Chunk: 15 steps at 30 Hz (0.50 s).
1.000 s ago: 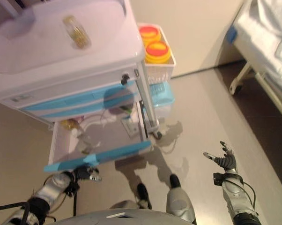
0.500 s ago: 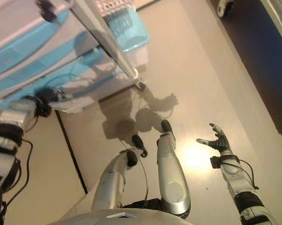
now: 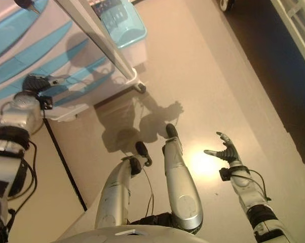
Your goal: Open the drawer and pick up the medicine
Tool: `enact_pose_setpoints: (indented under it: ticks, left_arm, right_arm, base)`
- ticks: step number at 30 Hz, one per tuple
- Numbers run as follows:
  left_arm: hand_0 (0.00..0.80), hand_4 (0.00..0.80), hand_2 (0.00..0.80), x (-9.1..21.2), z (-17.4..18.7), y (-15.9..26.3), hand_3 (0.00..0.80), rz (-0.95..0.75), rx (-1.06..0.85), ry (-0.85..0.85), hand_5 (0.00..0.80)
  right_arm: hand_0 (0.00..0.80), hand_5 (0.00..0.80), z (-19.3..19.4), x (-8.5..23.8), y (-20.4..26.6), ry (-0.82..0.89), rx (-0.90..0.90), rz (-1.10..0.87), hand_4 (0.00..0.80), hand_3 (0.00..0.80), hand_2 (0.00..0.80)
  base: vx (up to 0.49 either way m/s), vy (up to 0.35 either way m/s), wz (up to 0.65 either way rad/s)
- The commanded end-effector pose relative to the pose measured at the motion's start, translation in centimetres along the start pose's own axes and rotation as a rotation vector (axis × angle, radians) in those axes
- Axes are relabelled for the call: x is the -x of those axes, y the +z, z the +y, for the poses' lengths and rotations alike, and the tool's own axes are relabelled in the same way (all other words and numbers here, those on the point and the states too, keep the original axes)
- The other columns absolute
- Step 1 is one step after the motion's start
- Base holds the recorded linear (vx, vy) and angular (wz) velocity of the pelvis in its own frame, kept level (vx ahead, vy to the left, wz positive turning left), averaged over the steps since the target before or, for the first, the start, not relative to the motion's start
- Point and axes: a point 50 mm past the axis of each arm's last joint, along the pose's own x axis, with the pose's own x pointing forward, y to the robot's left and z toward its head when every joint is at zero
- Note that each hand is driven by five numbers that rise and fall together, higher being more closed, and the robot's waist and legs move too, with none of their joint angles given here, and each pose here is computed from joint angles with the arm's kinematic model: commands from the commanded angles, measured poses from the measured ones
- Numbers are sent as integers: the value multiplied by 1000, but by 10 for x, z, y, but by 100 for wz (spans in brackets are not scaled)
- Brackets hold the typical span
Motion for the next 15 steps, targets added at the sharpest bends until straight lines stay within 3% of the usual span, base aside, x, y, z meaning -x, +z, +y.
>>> enact_pose_setpoints:
  ticks: [1,5,15]
  left_arm:
    - [0,0,0,15,6,-7,0,-121,135,-69,0]
    - [0,0,0,46,-21,-63,0,-62,243,-228,0]
    - [0,0,0,125,-61,-176,0,251,354,-328,0]
  right_arm:
    - [0,0,8,9,-6,6,-18,-3,0,0,0]
    - [0,0,15,15,-21,13,-60,75,0,0,0]
    - [0,0,37,50,-82,128,-181,410,0,0,0]
  base:
    - [40,-146,17]
    - [65,-166,25]
    - [92,-148,36]
